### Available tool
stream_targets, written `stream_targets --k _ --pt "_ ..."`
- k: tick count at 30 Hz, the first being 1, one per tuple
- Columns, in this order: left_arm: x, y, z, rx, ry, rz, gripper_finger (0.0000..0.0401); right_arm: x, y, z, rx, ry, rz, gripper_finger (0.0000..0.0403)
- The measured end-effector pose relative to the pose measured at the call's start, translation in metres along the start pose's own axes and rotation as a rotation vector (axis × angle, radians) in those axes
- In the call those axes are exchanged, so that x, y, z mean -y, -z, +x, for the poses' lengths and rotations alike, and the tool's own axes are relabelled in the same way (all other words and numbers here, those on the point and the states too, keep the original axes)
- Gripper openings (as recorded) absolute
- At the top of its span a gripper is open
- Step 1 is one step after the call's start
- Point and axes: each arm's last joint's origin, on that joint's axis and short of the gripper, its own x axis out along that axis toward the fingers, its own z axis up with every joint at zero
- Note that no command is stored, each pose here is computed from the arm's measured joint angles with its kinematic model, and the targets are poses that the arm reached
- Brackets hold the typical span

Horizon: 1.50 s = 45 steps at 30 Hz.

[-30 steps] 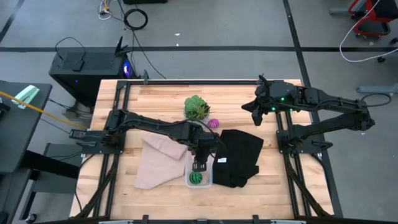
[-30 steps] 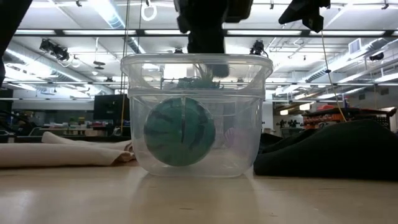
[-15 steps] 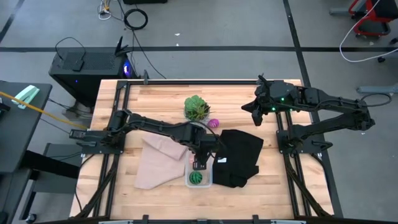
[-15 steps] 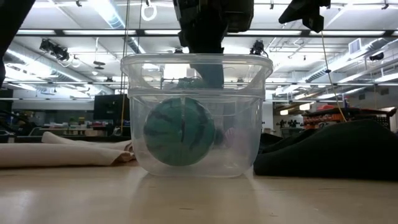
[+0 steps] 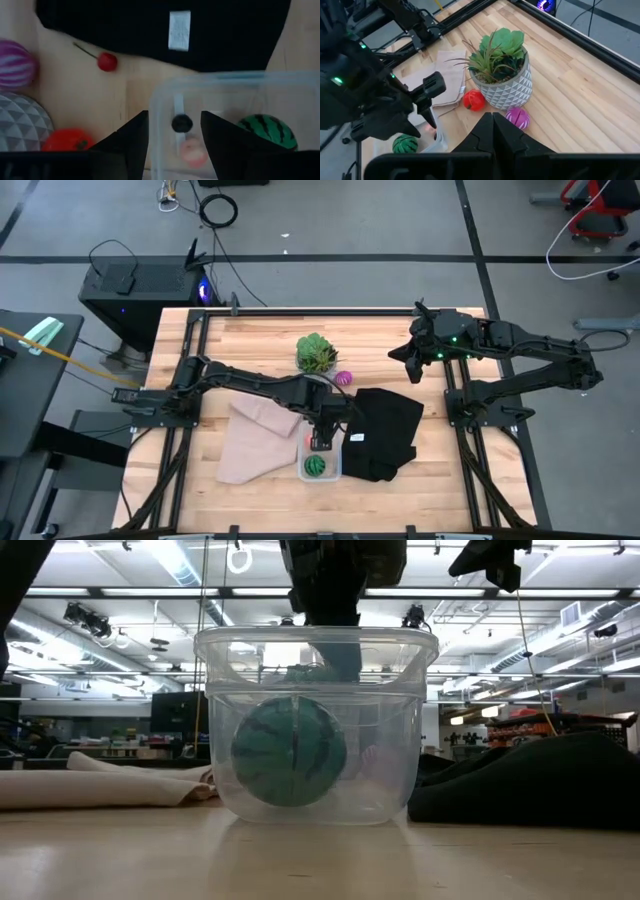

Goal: Pick and placing Produce into tupperware
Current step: Put the red cherry into the transparent container

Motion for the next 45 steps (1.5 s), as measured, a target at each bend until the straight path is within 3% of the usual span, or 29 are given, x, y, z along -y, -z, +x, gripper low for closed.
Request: stream_targets --k 3,11,16,20,24,30,34,40,45 --pt "-0.001 -0.005 -0.013 0.078 -0.036 0.001 0.0189 0.0 0.0 0.0 0.0 0.0 0.003 0.0007" --pt "-0.009 -0.032 -0.062 0.449 -0.041 -0.045 0.0167 0.0 0.001 0.0 -0.009 0.004 0.005 0.0008" --pt "-0.012 -0.039 -0.085 0.689 -0.004 -0.096 0.015 0.001 0.002 0.0 -0.016 0.009 0.004 0.0007" --pt "-0.013 -0.029 -0.104 0.947 0.075 -0.188 0.0135 0.001 0.002 0.0 -0.024 0.017 0.003 0.0008" --pt "-0.03 0.0 -0.119 1.099 0.118 -0.285 0.0123 0.001 0.002 0.0 -0.024 0.018 0.003 0.0007" --pt "-0.055 0.063 -0.117 1.002 0.023 -0.349 0.0113 0.002 0.002 0.0 -0.024 0.018 0.003 0.0008" --pt "-0.067 0.104 -0.128 1.038 -0.015 -0.41 0.0112 0.001 0.002 0.0 -0.019 0.019 0.007 0.0007" --pt "-0.071 0.153 -0.148 1.055 -0.037 -0.376 0.0113 0.001 0.001 0.001 -0.003 0.028 0.041 0.0008" --pt "-0.075 0.186 -0.161 0.925 -0.072 -0.337 0.011 0.001 -0.001 0.004 0.005 0.036 0.076 0.0007"
